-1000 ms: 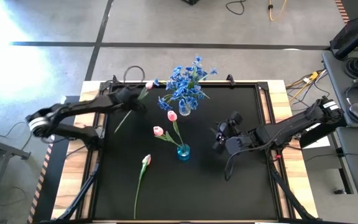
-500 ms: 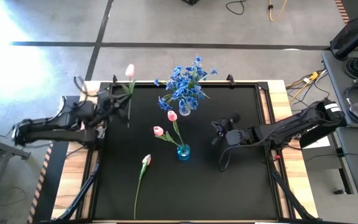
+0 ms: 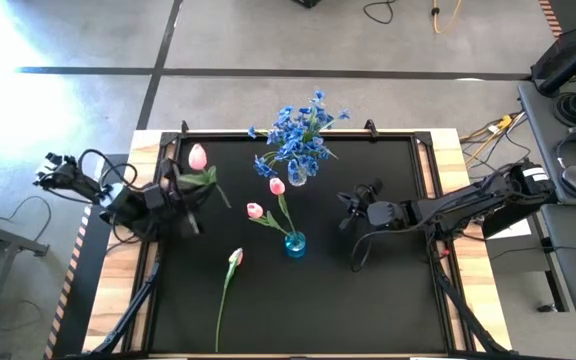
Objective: Sort flowers into vase by color
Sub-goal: Put the top pink tulip into the blue vase
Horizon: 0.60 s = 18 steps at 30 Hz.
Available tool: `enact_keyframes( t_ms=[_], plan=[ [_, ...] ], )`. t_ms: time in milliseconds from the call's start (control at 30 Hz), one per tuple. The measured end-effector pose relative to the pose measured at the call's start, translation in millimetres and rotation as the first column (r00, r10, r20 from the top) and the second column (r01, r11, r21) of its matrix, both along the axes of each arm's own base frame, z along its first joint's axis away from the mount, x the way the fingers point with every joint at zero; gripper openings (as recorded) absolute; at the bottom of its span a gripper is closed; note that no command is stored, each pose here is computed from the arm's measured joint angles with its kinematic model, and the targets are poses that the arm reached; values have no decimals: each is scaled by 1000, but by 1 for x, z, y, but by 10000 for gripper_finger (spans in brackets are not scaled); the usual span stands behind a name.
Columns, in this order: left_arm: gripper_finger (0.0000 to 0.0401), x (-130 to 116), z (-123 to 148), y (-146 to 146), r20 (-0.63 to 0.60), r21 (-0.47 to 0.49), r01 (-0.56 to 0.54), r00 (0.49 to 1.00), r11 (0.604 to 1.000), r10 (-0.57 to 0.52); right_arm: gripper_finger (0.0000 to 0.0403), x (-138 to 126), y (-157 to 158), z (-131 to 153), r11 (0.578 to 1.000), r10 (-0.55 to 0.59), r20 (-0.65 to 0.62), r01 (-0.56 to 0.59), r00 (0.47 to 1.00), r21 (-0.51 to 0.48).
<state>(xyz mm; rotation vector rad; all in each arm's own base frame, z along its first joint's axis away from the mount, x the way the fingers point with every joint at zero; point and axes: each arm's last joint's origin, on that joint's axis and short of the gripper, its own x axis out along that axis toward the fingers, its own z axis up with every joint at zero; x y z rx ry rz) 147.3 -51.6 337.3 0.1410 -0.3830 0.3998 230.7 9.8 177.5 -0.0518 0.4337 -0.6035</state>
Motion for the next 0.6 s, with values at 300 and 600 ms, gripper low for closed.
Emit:
enact_keyframes(
  t_ms=[300, 600],
  plan=[
    [1, 30, -7, 20, 75, 33, 136, 988, 990, -138, 12, 2, 0, 4, 1000, 14, 31, -14, 999, -22],
    [1, 54, -16, 52, 147, 9, 315, 939, 949, -312, 12, 2, 0, 4, 1000, 14, 31, -13, 999, -22]
  ],
)
